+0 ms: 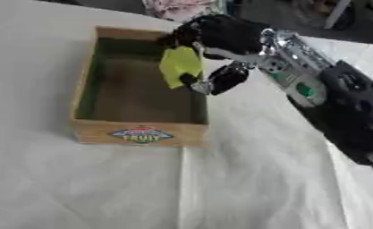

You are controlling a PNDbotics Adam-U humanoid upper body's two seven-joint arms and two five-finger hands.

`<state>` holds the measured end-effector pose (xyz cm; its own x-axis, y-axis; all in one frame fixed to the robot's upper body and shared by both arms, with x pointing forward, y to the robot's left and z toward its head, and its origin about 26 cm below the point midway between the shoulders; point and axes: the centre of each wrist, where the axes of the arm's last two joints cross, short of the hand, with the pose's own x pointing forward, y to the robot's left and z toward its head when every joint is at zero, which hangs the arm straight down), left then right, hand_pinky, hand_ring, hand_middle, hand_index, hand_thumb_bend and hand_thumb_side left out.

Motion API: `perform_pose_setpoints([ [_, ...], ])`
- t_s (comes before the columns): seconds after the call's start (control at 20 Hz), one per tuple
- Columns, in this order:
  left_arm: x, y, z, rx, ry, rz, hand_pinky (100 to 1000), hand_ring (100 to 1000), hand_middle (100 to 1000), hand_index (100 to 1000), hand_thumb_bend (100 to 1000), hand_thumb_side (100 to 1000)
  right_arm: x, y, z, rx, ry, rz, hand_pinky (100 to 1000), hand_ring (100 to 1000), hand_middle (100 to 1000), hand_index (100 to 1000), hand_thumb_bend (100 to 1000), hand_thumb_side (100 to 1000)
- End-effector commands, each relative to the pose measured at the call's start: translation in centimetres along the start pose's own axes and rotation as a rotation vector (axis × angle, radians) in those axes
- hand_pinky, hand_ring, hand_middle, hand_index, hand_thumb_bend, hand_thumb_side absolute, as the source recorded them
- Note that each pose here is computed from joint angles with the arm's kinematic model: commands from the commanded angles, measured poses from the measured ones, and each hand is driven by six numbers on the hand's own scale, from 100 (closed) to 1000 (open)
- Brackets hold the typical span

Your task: Pick up objects on the table and place them in the box.

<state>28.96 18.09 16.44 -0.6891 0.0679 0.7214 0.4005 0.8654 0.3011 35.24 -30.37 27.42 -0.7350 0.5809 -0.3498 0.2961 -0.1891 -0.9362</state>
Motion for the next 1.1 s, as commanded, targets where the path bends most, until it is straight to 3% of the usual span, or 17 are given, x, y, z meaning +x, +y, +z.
perform_pose_setpoints([
  [0.05,0.7,0.1,-0.4,0.013,-0.040,0.012,592,697,825,843,100,934,0.3,-0.9,-0.5,0.013,-0.034,0.075,810,828,758,1000,100,373],
  [0.1,0.7,0.1,-0.4,0.018,-0.042,0.016,591,695,823,843,100,933,0.6,-1.0,-0.7,0.016,-0.050,0.096,814,836,784,1000,100,341],
  [0.25,0.7,0.1,-0.4,0.030,-0.049,0.024,589,692,820,842,100,930,1.6,-1.4,-1.3,0.015,-0.094,0.169,852,906,972,1000,100,420],
  [0.3,0.7,0.1,-0.5,0.033,-0.050,0.024,589,691,820,842,100,930,1.9,-1.6,-1.4,0.010,-0.105,0.192,857,914,993,1000,100,429],
  [0.5,0.7,0.2,-0.4,0.042,-0.052,0.025,589,690,819,842,100,930,2.5,-1.9,-1.4,-0.031,-0.125,0.247,866,926,1000,1000,100,433],
  [0.7,0.7,0.3,-0.3,0.050,-0.048,0.020,589,690,819,842,100,931,2.9,-2.5,-0.9,-0.117,-0.123,0.243,855,908,1000,1000,100,361],
  [0.85,0.7,0.3,-0.3,0.053,-0.045,0.014,589,691,819,842,100,931,3.2,-3.3,-0.1,-0.221,-0.116,0.164,837,868,938,1000,100,213],
  [0.95,0.6,0.5,-0.2,0.059,-0.041,0.006,589,691,819,843,100,930,3.5,-4.0,0.7,-0.296,-0.114,0.081,825,842,906,1000,100,181],
  [1.1,0.6,0.8,0.1,0.085,-0.031,-0.011,588,691,819,842,100,931,4.0,-4.3,2.1,-0.437,-0.117,-0.098,798,789,841,1000,100,224],
])
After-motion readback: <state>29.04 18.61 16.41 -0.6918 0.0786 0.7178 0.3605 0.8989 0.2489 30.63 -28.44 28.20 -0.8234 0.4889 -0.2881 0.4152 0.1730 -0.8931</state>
